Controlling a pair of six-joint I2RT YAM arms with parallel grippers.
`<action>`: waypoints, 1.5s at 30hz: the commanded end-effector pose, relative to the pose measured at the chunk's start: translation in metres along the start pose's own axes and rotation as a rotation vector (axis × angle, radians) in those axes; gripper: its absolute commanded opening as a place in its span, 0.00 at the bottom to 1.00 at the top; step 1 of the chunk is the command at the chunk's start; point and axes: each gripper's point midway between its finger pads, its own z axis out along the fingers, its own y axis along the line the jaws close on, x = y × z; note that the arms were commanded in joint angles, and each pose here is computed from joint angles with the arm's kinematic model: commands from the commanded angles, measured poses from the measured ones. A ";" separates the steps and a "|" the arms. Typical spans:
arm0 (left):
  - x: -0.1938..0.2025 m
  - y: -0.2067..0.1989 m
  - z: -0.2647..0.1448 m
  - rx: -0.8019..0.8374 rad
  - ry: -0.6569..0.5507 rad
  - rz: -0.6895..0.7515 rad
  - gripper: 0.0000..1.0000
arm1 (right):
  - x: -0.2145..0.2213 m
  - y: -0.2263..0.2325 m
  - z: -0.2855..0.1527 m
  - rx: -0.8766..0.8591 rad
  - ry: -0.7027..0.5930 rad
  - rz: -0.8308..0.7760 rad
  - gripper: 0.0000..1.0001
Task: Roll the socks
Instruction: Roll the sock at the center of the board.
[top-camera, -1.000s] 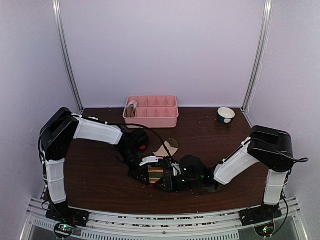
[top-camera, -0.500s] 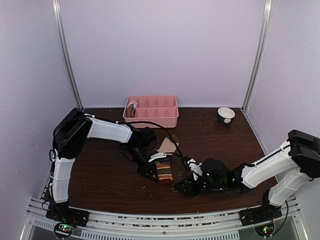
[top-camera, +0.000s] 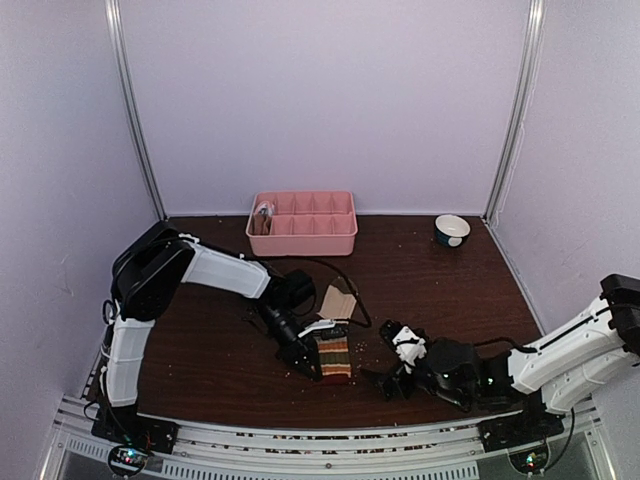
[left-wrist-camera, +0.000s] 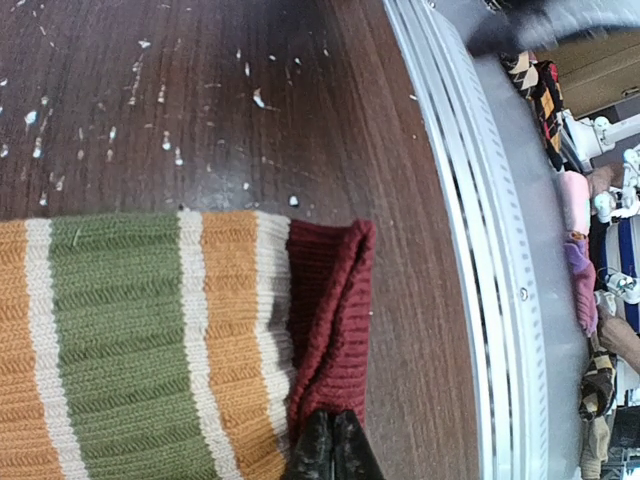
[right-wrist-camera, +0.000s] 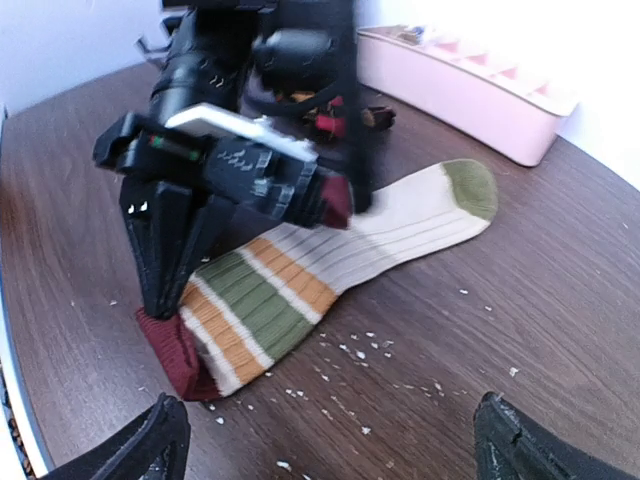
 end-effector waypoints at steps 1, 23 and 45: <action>0.046 0.015 0.020 -0.039 0.153 -0.047 0.03 | -0.016 -0.016 -0.011 0.049 -0.157 0.039 1.00; 0.056 0.020 0.017 -0.035 0.248 -0.076 0.03 | 0.035 0.105 0.031 -0.291 0.096 -0.971 0.32; 0.058 0.019 0.018 -0.001 0.270 -0.092 0.03 | 0.045 0.081 0.052 -0.314 0.170 -0.893 0.14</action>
